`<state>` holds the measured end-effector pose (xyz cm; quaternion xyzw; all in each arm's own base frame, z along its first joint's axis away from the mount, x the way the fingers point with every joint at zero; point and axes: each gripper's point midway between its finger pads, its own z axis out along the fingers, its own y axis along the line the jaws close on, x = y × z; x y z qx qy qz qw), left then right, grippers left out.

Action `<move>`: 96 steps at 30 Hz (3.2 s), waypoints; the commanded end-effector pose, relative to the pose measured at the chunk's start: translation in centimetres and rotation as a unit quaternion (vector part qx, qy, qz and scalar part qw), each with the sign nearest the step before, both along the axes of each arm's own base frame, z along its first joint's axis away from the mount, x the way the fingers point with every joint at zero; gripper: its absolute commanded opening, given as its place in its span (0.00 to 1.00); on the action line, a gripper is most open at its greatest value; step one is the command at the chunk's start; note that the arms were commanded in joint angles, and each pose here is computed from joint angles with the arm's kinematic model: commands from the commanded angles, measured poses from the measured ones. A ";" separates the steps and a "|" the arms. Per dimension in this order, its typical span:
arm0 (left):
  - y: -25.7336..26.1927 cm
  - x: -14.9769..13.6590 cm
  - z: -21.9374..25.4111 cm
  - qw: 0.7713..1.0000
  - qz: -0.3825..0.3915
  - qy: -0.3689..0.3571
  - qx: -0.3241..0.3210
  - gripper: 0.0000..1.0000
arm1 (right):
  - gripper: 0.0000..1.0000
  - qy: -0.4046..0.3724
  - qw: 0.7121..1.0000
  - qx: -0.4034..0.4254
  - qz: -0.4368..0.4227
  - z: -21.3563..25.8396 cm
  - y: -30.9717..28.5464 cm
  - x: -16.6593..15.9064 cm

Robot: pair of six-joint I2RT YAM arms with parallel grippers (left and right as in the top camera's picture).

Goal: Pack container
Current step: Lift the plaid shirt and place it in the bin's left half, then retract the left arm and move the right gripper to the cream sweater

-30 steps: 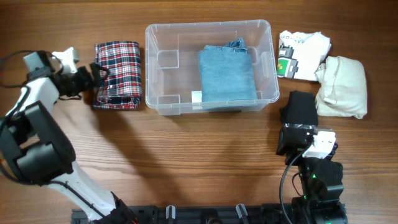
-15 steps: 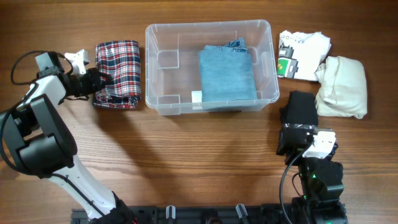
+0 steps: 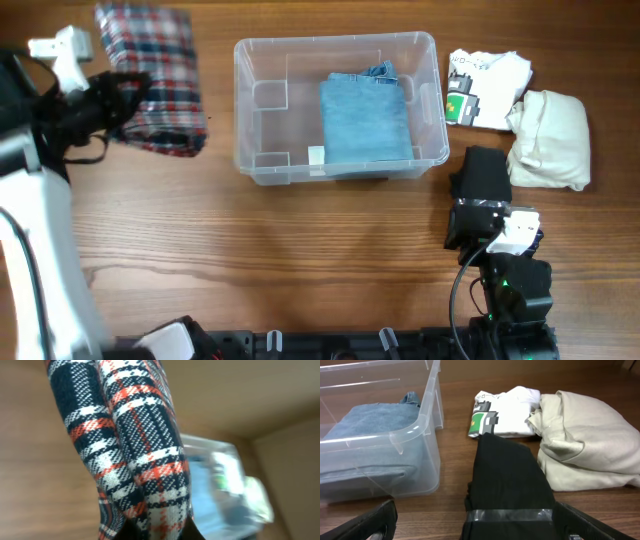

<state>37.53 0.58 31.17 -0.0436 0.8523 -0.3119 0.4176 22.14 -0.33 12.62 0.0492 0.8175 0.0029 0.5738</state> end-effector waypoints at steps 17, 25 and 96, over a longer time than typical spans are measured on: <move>-19.3 7.1 -17.1 0.975 0.077 0.206 0.042 0.04 | 1.00 -0.003 1.000 0.009 -0.003 0.1 0.0 0.0; -18.6 7.9 -19.4 0.976 0.033 0.181 0.117 0.33 | 1.00 -0.003 1.000 0.010 -0.003 0.1 0.0 0.0; 1.3 -5.5 -0.6 0.951 0.225 0.156 0.145 1.00 | 1.00 0.227 0.915 0.320 -0.093 3.8 -16.4 13.4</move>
